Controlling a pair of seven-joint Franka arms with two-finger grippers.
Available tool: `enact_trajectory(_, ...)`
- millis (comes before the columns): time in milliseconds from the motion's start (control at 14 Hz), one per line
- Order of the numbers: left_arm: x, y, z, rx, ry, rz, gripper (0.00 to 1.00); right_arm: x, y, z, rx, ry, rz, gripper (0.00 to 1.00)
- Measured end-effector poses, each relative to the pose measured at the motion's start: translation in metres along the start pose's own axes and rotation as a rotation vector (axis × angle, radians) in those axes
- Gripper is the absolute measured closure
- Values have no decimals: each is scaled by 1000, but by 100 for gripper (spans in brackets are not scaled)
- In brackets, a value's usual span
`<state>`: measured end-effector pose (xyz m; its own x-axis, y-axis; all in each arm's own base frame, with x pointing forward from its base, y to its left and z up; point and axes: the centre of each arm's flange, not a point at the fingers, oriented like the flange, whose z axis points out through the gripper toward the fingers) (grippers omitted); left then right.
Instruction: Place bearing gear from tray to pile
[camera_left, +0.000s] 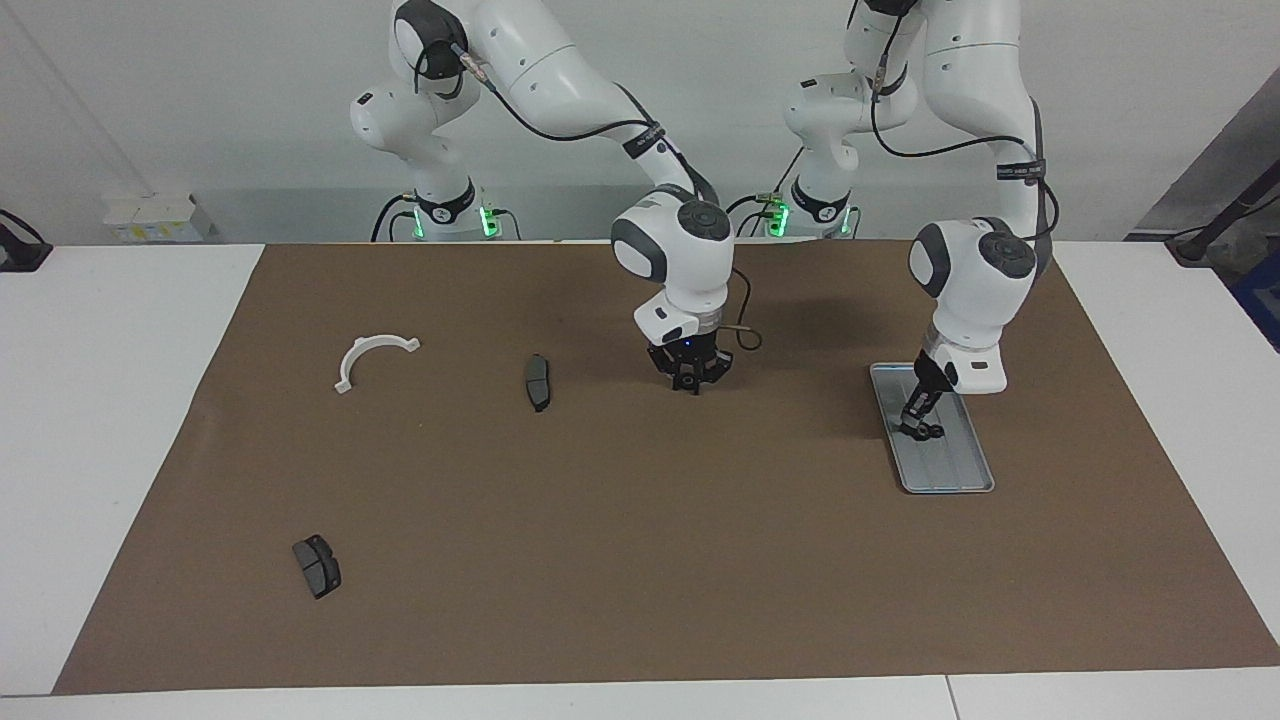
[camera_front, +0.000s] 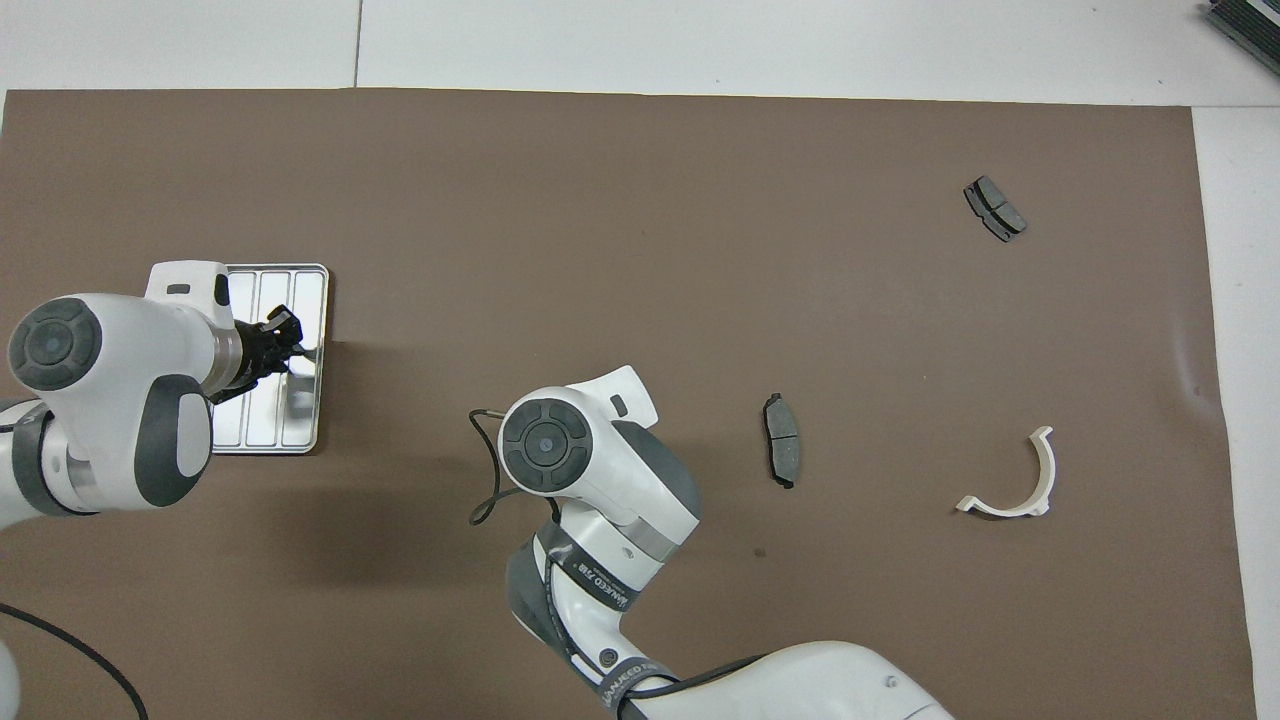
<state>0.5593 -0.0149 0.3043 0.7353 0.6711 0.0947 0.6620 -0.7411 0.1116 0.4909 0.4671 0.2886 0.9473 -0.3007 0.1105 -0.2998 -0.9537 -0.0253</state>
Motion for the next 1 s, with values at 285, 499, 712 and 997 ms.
enact_trajectory(285,1,0,0,-1,2,-3,71,21,16,-6,-16,30,2,66)
enact_trajectory(499,1,-1,0,-2,2,-3,58,59,68,-39,-13,41,-21,66)
enact_trajectory(712,4,-4,-1,-2,5,-10,52,81,125,-73,-15,45,-27,66)
enact_trajectory(997,8,-6,0,-12,17,-18,53,115,199,-83,-36,37,-62,66)
